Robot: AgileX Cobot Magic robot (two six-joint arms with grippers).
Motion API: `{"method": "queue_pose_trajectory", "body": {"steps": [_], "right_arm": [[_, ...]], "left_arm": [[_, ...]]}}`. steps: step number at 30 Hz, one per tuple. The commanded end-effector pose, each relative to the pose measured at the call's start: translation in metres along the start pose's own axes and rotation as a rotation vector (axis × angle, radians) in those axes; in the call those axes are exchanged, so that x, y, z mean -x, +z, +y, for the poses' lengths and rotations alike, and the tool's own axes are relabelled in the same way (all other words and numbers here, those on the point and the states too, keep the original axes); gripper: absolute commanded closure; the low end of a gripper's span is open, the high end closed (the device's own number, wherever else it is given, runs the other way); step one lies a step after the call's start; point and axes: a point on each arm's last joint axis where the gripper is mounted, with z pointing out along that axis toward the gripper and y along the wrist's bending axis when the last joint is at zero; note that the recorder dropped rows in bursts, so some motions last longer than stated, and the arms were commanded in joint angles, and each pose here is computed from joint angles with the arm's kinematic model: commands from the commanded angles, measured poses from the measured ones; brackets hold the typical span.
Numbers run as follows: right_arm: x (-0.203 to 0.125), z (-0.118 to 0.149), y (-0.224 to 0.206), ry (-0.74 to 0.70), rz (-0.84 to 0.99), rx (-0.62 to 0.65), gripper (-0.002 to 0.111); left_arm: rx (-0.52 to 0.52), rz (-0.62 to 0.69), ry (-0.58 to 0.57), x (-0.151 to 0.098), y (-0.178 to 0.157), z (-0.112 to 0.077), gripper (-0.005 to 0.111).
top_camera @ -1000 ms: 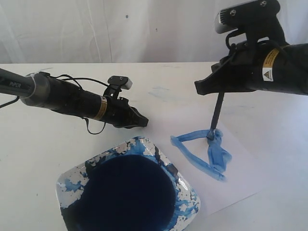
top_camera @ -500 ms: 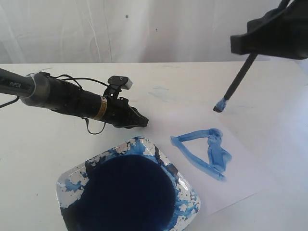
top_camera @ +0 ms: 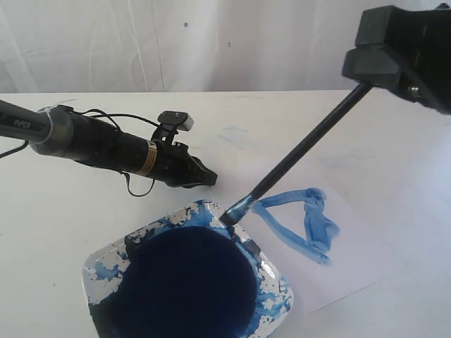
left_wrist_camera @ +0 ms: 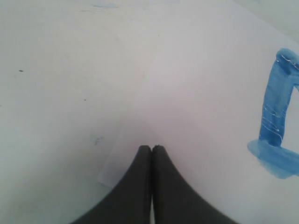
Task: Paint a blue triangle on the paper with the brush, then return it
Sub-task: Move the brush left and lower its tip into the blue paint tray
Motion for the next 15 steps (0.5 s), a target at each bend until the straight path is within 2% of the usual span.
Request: {"method": "queue_pose_trajectory", "body": {"steps": [1, 11, 15], "right_arm": [[-0.004, 0.014, -0.003, 0.040, 0.048, 0.148, 0.108], [-0.043, -0.001, 0.012, 0.131, 0.187, 0.135, 0.108], [-0.055, -0.009, 0.018, 0.149, 0.192, 0.121, 0.108]], "left_arm": [[0.012, 0.003, 0.021, 0.002, 0.000, -0.002, 0.107], [0.012, 0.003, 0.021, 0.002, 0.000, -0.002, 0.107], [0.012, 0.003, 0.021, 0.002, 0.000, -0.002, 0.107]]}}
